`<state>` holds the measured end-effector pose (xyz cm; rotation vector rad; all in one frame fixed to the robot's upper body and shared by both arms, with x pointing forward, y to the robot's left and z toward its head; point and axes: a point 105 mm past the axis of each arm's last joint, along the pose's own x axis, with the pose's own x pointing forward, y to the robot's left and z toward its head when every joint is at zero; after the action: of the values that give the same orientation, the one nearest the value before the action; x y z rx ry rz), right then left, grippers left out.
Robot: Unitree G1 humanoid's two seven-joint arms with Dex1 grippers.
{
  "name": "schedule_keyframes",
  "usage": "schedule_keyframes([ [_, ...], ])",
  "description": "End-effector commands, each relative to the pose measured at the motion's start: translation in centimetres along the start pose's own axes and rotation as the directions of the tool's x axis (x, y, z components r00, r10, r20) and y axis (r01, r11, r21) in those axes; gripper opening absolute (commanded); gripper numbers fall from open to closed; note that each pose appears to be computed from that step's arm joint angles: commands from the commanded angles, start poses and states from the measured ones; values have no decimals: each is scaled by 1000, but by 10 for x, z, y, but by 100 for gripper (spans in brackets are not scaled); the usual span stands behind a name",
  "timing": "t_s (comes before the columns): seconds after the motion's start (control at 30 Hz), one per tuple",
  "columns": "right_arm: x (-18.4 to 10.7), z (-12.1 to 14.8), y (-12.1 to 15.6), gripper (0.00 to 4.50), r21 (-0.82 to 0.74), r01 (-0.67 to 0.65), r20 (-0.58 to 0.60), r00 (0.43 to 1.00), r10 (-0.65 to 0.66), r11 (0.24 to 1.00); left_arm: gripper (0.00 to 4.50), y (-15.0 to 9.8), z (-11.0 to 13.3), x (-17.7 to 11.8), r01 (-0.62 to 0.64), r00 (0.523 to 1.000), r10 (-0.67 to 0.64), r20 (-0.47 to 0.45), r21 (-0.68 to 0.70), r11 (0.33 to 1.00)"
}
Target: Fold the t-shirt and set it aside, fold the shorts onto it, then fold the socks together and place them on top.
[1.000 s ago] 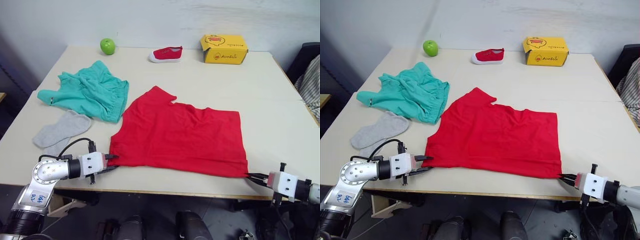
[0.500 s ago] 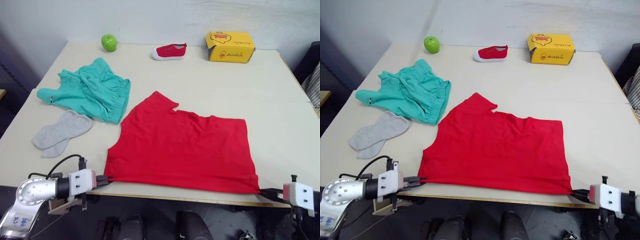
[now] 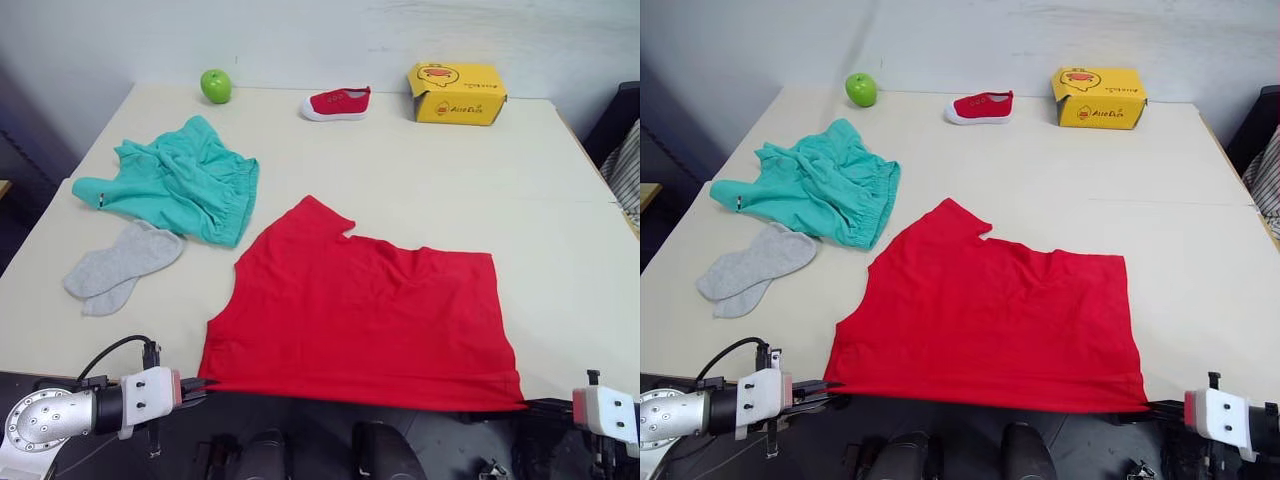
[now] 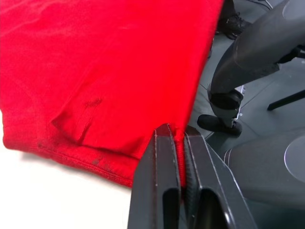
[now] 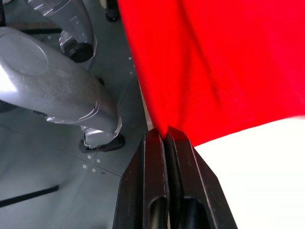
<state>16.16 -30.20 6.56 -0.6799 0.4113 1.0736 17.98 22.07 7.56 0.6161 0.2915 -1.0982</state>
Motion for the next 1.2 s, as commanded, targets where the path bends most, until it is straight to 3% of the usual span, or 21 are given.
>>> schedule_keyframes([
  [0.03, -5, 5, 3, 69, 68, -13, 21, 1000, 12, 998, 133, 3, 10, -10, 1, 1000, -1, 6, 26, 1000],
  [0.27, -32, 9, 11, 314, 164, -69, -28, 997, 74, 984, 366, 18, 1, -48, -39, 997, 35, -62, -60, 997],
  [0.4, -59, -4, -15, 449, 215, 83, -107, 992, -61, 973, 387, 17, -8, -72, 36, 989, -59, -136, -165, 986],
  [0.47, -65, -9, -23, 450, 237, 130, -122, 987, -104, 963, 424, 21, -11, -80, 59, 980, -92, -174, -189, 980],
  [0.5, -69, -6, -40, 450, 248, 190, -108, 980, -168, 950, 446, 40, -4, -80, 8, 990, -37, -140, -199, 980],
  [0.6, -70, 9, -81, 450, 270, 280, -44, 959, -279, 921, 446, 89, 20, -73, -95, 995, 96, -9, -253, 963],
  [0.7, -59, 26, -110, 450, 285, 297, 20, 949, -316, 911, 446, 114, 38, -52, -73, 994, 91, 56, -267, 961],
  [0.8, -29, 45, -140, 450, 264, 257, 83, 954, -288, 930, 446, 137, 62, -8, -16, 989, 48, 142, -216, 976],
  [0.87, -14, 52, -157, 450, 260, 252, 97, 954, -285, 932, 446, 157, 73, 11, -47, 980, 85, 178, -208, 977],
  [1.0, 18, 61, -195, 450, 326, 251, 90, 952, -294, 912, 446, 197, 88, 53, -107, 972, 156, 178, -259, 960],
  [1.1, 34, 62, -208, 450, 356, 227, 55, 963, -263, 906, 446, 204, 96, 75, -67, 979, 119, 164, -293, 954],
  [1.2, 41, 62, -227, 450, 391, 303, 11, 943, -334, 869, 446, 217, 98, 93, -121, 979, 164, 123, -300, 946],
])
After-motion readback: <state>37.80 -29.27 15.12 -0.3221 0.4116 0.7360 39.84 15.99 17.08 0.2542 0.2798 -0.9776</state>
